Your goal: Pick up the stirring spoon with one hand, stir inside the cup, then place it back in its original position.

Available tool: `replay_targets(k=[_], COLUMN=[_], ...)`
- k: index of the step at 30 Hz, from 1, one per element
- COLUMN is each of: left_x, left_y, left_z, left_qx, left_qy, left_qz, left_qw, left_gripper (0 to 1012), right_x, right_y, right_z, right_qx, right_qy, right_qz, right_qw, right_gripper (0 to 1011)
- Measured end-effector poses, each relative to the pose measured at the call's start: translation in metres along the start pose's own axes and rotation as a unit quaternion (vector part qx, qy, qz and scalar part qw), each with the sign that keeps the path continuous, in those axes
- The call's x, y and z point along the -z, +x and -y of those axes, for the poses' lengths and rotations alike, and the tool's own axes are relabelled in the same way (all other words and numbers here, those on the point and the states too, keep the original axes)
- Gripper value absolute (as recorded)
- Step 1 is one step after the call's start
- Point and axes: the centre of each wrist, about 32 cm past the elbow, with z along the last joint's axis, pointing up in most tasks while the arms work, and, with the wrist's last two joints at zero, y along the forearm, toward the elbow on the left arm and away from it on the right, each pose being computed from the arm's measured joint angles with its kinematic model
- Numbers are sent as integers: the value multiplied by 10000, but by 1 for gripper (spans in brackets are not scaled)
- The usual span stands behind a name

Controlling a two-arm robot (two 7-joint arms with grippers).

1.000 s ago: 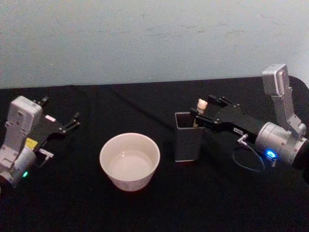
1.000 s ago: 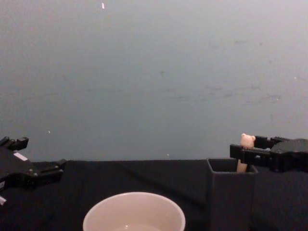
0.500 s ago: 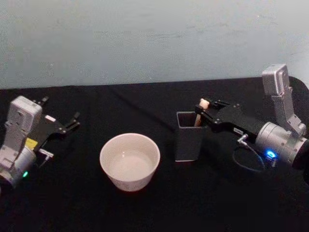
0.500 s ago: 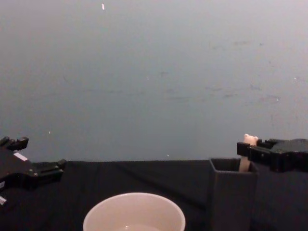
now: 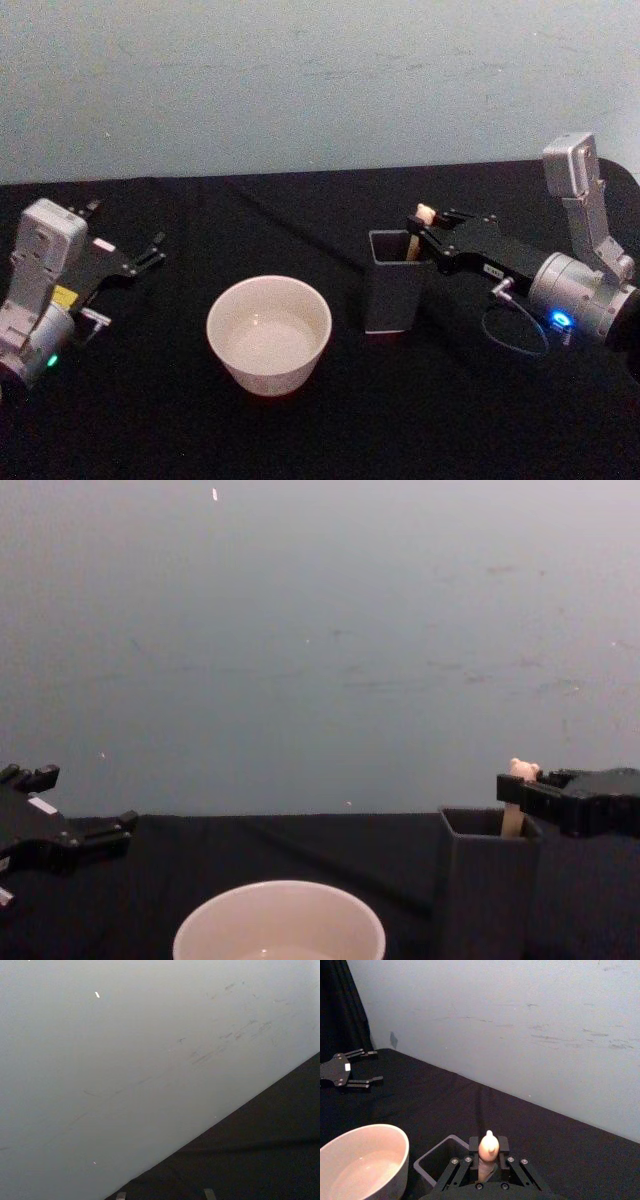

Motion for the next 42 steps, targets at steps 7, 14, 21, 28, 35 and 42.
replay_targets(k=[7,14,21,28,35,42], left_x=[0,0,0,0,0,0], left_y=[0,0,0,0,0,0], left_z=[0,0,0,0,0,0], left_qx=[0,0,-1,0,0,0], left_qy=[0,0,0,0,0,0], left_qz=[0,0,0,0,0,0], left_qw=[10000,10000,10000,10000,10000,10000], left_gripper=[1001,1001,1001,1001,1001,1001], right_x=[-1,-28,-94,-181,-269,-388], right_y=[0,-3,-11,1,26,26], right_z=[1,0,6,32,52,80], right_qx=[-21,-144,-182,-110,-44,-57], right_qy=[-7,-36,-6,116,292,498], right_qz=[-2,-101,-216,-244,-223,-234], right_qw=[10000,9998,9996,9996,9993,9985], right_gripper=[214,214,214,214,214,214])
